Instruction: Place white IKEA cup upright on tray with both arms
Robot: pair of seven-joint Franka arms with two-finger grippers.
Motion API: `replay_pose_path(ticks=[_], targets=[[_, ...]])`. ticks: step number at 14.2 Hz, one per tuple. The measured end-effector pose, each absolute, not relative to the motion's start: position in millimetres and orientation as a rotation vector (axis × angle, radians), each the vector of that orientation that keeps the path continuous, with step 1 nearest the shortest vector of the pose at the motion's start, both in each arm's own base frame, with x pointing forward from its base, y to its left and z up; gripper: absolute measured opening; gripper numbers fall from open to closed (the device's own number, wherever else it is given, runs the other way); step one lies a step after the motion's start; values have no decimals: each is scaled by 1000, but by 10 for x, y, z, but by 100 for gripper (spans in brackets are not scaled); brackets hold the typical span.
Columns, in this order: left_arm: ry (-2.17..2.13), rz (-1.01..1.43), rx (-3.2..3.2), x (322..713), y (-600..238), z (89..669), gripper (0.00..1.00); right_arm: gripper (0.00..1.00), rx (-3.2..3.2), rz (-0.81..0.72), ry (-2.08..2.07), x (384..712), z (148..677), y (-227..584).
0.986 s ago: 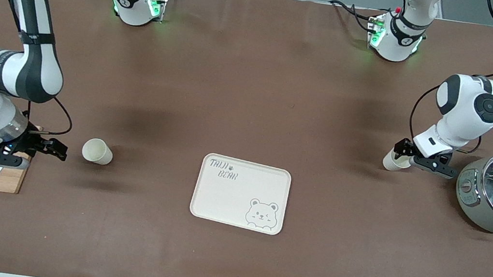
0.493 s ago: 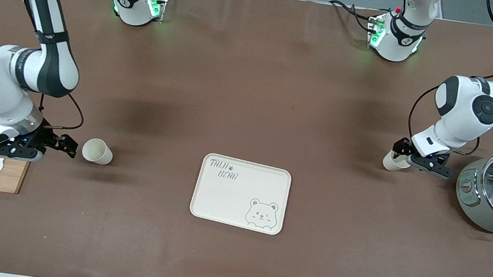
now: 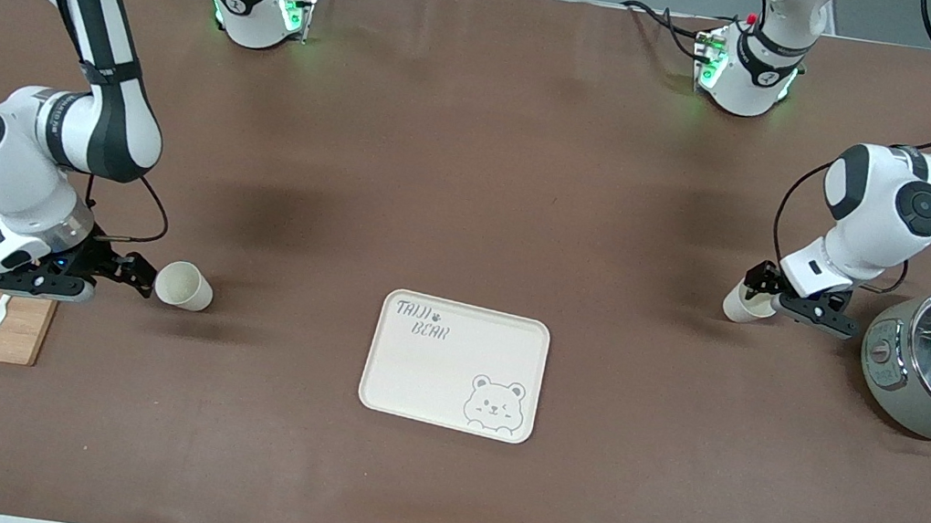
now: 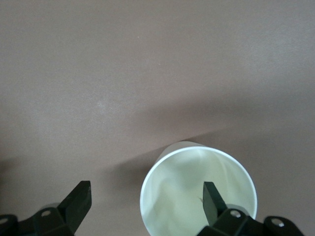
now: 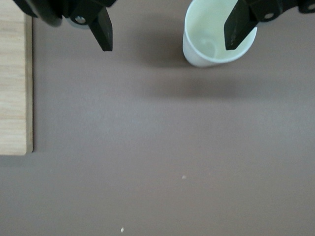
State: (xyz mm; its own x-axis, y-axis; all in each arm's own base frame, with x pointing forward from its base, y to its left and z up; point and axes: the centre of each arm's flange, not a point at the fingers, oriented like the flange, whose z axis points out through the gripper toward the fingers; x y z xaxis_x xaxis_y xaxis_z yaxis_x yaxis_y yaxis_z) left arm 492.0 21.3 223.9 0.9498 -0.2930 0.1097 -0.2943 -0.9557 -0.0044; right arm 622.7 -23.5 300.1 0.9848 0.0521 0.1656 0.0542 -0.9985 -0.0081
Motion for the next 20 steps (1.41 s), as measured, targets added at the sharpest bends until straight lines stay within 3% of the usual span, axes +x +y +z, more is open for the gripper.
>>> replay_pose_path(ticks=[3,9,12,14,20], targets=[[-461,174,3088,4916,265,2182,100,100,-3107,-98,-92,6229,3301,-316],[-399,185,3098,4904,479,2149,38,100,-3108,-117,-98,6298,3473,-345],[-372,209,3099,4954,420,2196,13,100,-3130,-170,-146,6407,3759,-330],[-320,240,3098,5041,306,2267,5,100,-3126,-186,-178,6467,4078,-251],[-90,215,3086,5319,-631,2549,5,100,-3108,-183,-304,6502,4338,257]])
